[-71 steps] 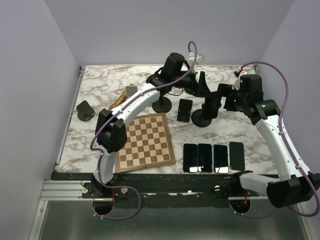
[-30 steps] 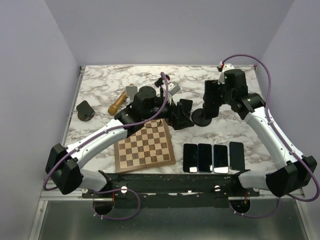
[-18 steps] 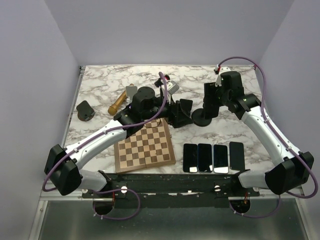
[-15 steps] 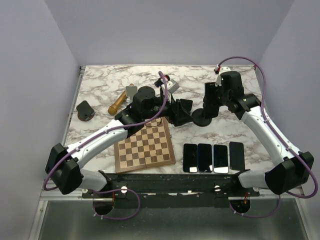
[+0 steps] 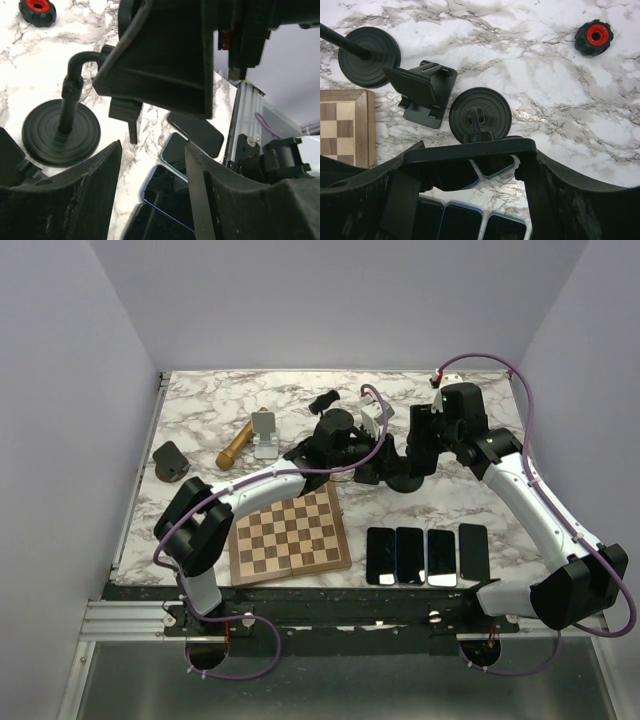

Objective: Remove the phone from the phone stand

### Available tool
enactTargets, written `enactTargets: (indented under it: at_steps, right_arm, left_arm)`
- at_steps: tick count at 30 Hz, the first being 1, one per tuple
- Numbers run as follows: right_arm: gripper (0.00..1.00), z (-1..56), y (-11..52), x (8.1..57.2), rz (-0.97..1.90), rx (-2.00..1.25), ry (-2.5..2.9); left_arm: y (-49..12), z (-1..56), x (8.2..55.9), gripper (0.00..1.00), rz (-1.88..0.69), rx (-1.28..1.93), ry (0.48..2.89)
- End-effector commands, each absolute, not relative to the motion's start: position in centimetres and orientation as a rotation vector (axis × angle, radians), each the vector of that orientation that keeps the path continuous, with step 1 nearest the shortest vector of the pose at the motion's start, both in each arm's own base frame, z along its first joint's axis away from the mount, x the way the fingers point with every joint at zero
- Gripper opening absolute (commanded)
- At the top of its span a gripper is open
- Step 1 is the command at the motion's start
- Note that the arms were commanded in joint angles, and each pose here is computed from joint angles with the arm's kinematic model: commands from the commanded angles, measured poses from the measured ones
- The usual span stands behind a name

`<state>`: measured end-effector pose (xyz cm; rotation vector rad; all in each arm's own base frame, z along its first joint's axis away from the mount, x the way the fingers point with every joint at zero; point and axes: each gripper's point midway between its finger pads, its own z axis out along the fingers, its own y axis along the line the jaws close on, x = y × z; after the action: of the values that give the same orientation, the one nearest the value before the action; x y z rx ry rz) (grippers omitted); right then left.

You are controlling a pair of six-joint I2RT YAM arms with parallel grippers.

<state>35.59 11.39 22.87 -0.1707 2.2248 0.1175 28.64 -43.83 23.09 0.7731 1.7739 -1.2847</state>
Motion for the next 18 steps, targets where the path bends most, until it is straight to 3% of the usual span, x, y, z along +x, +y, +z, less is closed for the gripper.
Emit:
enactTargets:
  at_steps: [1,18]
  right_arm:
    - [0.02,23.0,11.6,34.7,0.145,-0.161,2.236]
    - [0.01,22.8,12.6,34.8,0.203,-0.178,2.241]
  left_arm:
    - [-44.9,25.5,30.8,0.62,-1.214,0.792,1.646]
    - [-46.4,23.8,34.2,0.47,-1.139,0.738,1.712]
